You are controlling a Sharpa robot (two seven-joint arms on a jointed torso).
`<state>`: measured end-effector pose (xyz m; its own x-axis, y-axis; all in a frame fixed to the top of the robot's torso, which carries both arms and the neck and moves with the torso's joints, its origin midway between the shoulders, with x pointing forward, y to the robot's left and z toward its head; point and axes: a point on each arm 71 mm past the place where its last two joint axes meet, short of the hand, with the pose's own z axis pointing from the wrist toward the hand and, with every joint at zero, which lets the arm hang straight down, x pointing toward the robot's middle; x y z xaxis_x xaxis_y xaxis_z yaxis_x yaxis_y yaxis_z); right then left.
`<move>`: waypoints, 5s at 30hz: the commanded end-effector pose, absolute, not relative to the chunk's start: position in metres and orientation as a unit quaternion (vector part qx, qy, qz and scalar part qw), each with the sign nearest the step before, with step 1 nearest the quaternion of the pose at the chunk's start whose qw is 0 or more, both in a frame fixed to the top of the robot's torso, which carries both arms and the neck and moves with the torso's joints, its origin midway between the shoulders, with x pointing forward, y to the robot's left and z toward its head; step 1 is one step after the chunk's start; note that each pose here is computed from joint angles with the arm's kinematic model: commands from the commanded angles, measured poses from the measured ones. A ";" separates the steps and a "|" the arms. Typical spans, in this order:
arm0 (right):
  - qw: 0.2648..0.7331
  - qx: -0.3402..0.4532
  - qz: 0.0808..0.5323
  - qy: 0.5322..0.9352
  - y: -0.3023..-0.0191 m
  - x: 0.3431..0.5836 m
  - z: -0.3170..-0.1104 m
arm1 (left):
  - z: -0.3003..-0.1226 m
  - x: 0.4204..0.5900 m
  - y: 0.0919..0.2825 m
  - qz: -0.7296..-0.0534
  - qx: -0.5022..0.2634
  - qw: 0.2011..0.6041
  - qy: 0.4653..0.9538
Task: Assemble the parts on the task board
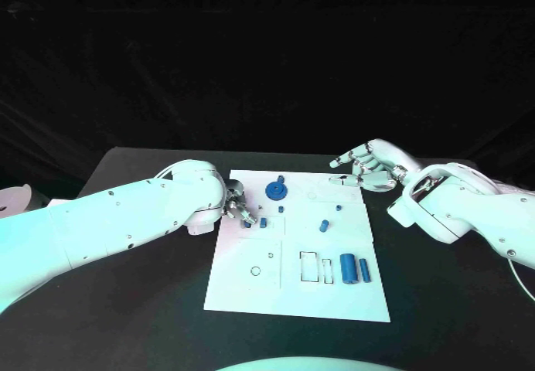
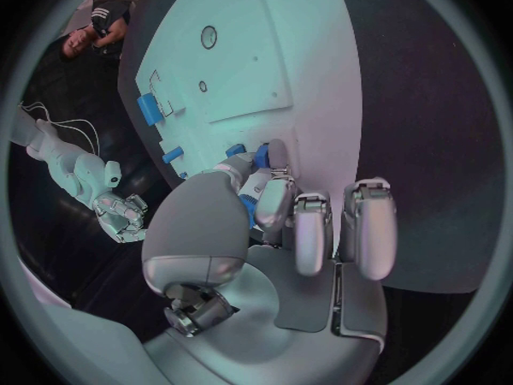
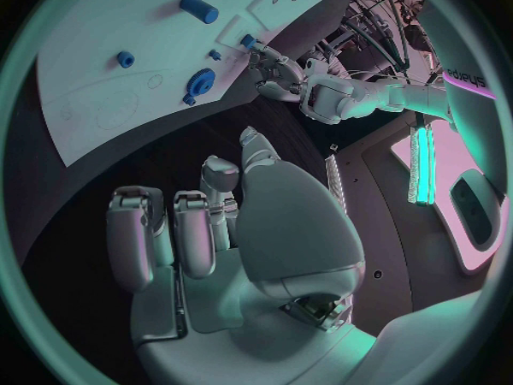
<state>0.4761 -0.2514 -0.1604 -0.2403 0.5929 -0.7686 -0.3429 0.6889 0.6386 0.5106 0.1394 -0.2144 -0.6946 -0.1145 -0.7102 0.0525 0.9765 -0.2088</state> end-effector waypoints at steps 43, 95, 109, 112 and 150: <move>0.604 0.085 0.388 0.691 -0.248 0.474 -0.161 | -0.229 0.507 0.145 -0.074 0.013 0.346 0.935; 0.597 0.086 0.388 0.697 -0.246 0.476 -0.165 | -0.218 0.512 0.157 -0.124 -0.080 0.405 0.902; 0.592 0.090 0.388 0.701 -0.247 0.476 -0.170 | -0.206 0.519 0.173 -0.266 -0.206 0.429 0.838; 0.591 0.091 0.387 0.702 -0.247 0.475 -0.172 | -0.201 0.522 0.178 -0.299 -0.231 0.440 0.815; 0.598 0.095 0.391 0.693 -0.243 0.477 -0.173 | -0.210 0.522 0.087 -0.283 0.105 0.543 0.784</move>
<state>0.4775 -0.2441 -0.1729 -0.2666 0.5999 -0.7543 -0.3269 0.6800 0.6563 0.5214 0.0866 -0.2069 -0.3980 -0.2091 -0.8932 0.4763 0.7851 -0.3960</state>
